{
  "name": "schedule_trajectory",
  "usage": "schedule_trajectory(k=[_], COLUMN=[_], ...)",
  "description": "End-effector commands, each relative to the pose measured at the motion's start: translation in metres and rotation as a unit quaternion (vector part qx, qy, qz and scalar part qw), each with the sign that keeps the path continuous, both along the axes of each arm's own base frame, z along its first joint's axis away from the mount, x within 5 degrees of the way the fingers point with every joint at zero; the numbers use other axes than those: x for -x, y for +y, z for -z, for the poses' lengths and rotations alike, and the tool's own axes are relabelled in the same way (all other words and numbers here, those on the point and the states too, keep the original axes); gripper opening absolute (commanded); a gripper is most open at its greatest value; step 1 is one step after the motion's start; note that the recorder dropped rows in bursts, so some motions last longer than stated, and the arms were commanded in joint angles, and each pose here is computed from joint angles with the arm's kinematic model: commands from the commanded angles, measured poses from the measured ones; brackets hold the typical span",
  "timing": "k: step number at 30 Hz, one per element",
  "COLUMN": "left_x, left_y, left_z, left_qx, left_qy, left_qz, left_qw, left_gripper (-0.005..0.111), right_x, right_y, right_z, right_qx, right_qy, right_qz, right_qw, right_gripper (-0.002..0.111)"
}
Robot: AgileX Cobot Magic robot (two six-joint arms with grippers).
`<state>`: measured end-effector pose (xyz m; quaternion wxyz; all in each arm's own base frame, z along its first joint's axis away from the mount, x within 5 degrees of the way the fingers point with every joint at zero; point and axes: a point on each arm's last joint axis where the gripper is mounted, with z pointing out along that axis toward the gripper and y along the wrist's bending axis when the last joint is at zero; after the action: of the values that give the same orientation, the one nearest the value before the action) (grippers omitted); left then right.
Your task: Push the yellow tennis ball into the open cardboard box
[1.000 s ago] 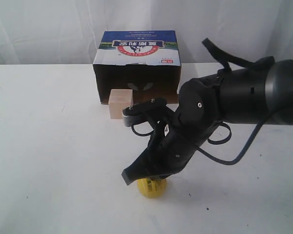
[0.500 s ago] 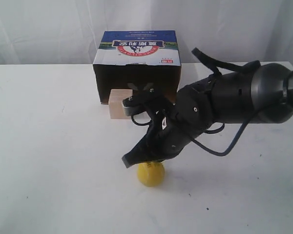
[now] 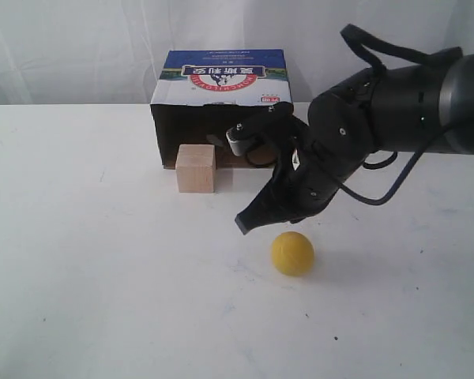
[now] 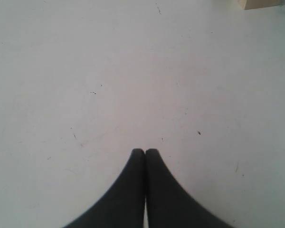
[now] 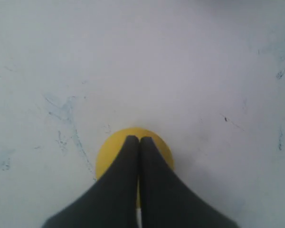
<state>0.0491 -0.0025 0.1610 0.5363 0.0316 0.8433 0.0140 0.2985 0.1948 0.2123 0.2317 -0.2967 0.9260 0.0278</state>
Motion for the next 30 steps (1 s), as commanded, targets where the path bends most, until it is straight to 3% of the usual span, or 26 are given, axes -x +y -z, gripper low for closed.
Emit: schedule_trajectory(k=[1,9,30], left_x=[0.001,0.001,0.001], left_y=[0.0,0.0,0.0], left_z=[0.003,0.003,0.003], left_qx=[0.008,0.008,0.008], left_qy=[0.01,0.01,0.01], left_qz=[-0.001,-0.001,-0.001], left_qw=[1.0,1.0,1.0], left_gripper=[0.0,0.0,0.0], right_x=[-0.006,-0.019,-0.026], right_y=[-0.009,-0.041,-0.035], right_z=[0.007,0.026,0.035], right_qx=[0.014,0.069,0.041], right_qy=[-0.008,0.03,0.012], right_qz=[0.021,0.087,0.081], right_qw=[1.0,0.993,0.996], right_gripper=[0.0,0.0,0.0])
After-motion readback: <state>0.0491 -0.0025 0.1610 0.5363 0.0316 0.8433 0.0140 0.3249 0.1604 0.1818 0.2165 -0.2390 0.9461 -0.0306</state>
